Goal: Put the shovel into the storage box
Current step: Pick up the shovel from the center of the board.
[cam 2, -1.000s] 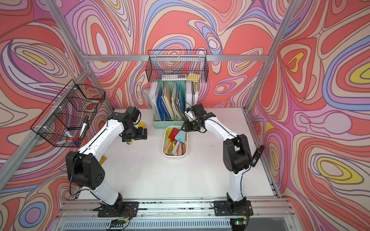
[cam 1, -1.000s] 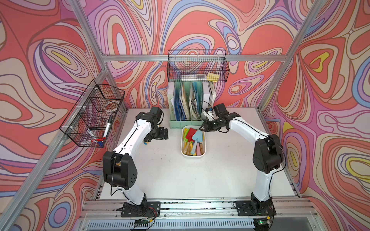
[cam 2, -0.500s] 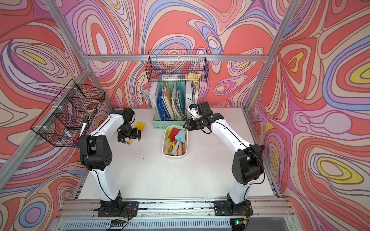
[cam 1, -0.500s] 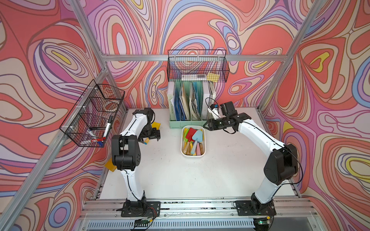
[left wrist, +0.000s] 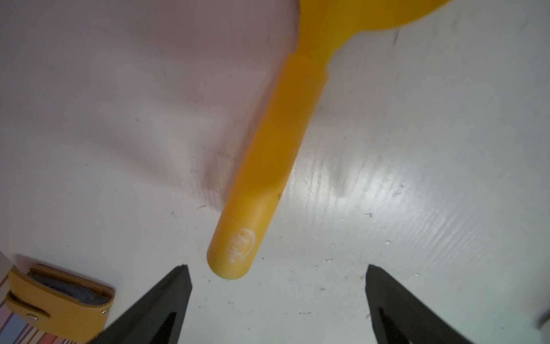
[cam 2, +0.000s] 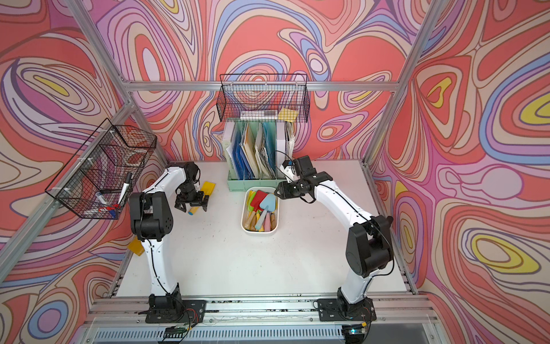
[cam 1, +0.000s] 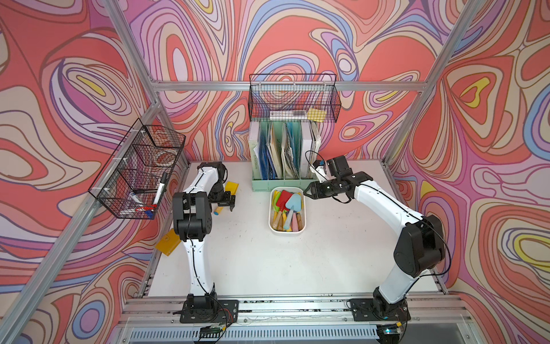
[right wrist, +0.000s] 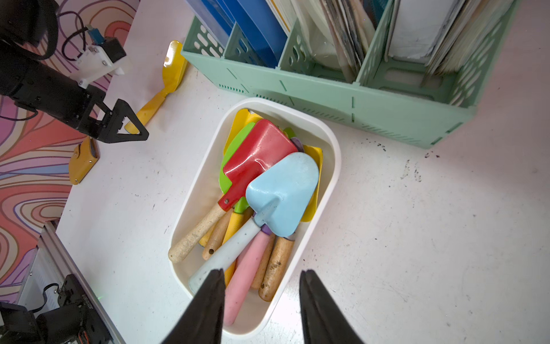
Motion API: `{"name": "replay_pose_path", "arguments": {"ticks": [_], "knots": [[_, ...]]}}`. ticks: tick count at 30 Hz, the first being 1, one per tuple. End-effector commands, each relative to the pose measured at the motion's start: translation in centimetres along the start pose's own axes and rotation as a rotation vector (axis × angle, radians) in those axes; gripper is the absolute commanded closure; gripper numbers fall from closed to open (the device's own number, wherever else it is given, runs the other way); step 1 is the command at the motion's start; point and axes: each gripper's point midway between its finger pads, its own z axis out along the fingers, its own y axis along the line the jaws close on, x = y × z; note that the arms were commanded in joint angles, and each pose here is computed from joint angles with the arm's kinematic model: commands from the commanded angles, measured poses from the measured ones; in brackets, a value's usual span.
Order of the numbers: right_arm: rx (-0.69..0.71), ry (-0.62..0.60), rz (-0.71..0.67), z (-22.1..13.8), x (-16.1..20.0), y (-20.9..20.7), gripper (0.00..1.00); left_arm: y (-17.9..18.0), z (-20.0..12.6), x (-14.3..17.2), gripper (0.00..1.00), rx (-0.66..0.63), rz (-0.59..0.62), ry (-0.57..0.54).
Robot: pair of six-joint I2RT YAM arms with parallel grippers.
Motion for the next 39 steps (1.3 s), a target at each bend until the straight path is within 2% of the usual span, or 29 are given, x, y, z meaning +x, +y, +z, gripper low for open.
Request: {"name": "replay_pose_path", "arguments": {"ticks": [1, 9, 14, 19, 35, 39], "knots": [[0.01, -0.014, 0.003, -0.8, 0.1, 0.1, 0.58, 1.1, 0.7, -0.1, 0.03, -0.026, 0.03, 0.033], [0.022, -0.014, 0.018, -1.1, 0.6, 0.0, 0.58, 1.2, 1.8, -0.9, 0.08, -0.017, 0.043, 0.036], [0.029, -0.02, 0.023, -1.5, 0.6, 0.0, 0.58, 1.1, 2.5, -0.8, 0.23, -0.014, 0.047, 0.054], [0.033, -0.026, 0.022, -1.8, 0.7, 0.0, 0.58, 0.9, 2.8, -0.7, 0.41, -0.005, 0.042, 0.055], [0.041, -0.041, 0.02, -2.6, 0.8, 0.1, 0.57, 0.2, 2.8, -0.3, 0.78, 0.031, 0.034, 0.063], [0.04, -0.046, 0.02, -2.6, 0.6, 0.2, 0.58, -0.3, 1.1, -0.3, 0.81, 0.06, 0.025, 0.025]]}}
